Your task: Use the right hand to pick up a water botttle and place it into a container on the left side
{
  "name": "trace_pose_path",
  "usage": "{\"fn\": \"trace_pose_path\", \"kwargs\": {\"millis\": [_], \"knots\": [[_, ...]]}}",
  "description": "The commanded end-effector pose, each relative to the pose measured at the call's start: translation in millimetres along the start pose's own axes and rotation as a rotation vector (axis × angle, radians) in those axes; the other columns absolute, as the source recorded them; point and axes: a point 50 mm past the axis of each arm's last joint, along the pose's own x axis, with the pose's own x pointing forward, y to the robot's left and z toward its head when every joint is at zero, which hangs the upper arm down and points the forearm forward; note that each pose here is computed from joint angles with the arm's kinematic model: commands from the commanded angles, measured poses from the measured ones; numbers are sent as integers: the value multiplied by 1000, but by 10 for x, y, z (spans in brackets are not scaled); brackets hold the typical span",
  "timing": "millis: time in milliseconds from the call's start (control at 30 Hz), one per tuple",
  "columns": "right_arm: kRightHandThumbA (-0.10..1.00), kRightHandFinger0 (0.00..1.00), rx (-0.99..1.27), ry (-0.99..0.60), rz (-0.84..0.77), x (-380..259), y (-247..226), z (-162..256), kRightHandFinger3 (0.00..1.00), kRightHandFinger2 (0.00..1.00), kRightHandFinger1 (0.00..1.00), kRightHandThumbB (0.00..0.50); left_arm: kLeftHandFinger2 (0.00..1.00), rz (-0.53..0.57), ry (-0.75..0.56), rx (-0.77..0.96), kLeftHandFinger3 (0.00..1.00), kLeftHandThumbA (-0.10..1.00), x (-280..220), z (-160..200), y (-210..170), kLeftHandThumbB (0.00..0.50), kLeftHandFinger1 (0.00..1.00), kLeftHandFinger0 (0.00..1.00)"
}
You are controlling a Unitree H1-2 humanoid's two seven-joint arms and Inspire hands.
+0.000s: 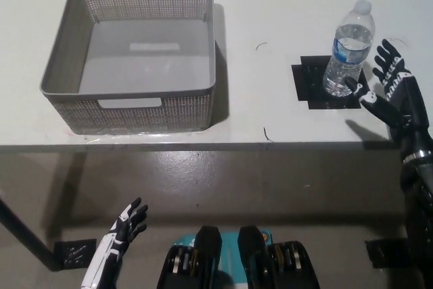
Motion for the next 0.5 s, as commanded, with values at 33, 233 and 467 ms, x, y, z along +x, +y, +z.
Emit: {"fn": "trace_pose_path", "kwargs": {"millis": [33,233,467], "knots": [[1000,1000,2,-45,52,323,145,282,1000,1000,1000,388,1000,-23,-50,-39,1000,1000,-11,63,-7,185,1000,1000],[1000,1000,-13,-21,75,392,194,267,1000,1000,1000,446,1000,-24,-57,-57,1000,1000,-32,60,-6,179,1000,1000],[1000,1000,-9,18,92,482,186,279,1000,1000,1000,500,1000,-24,-68,-58,1000,1000,-28,53,-11,181,1000,1000]]}}
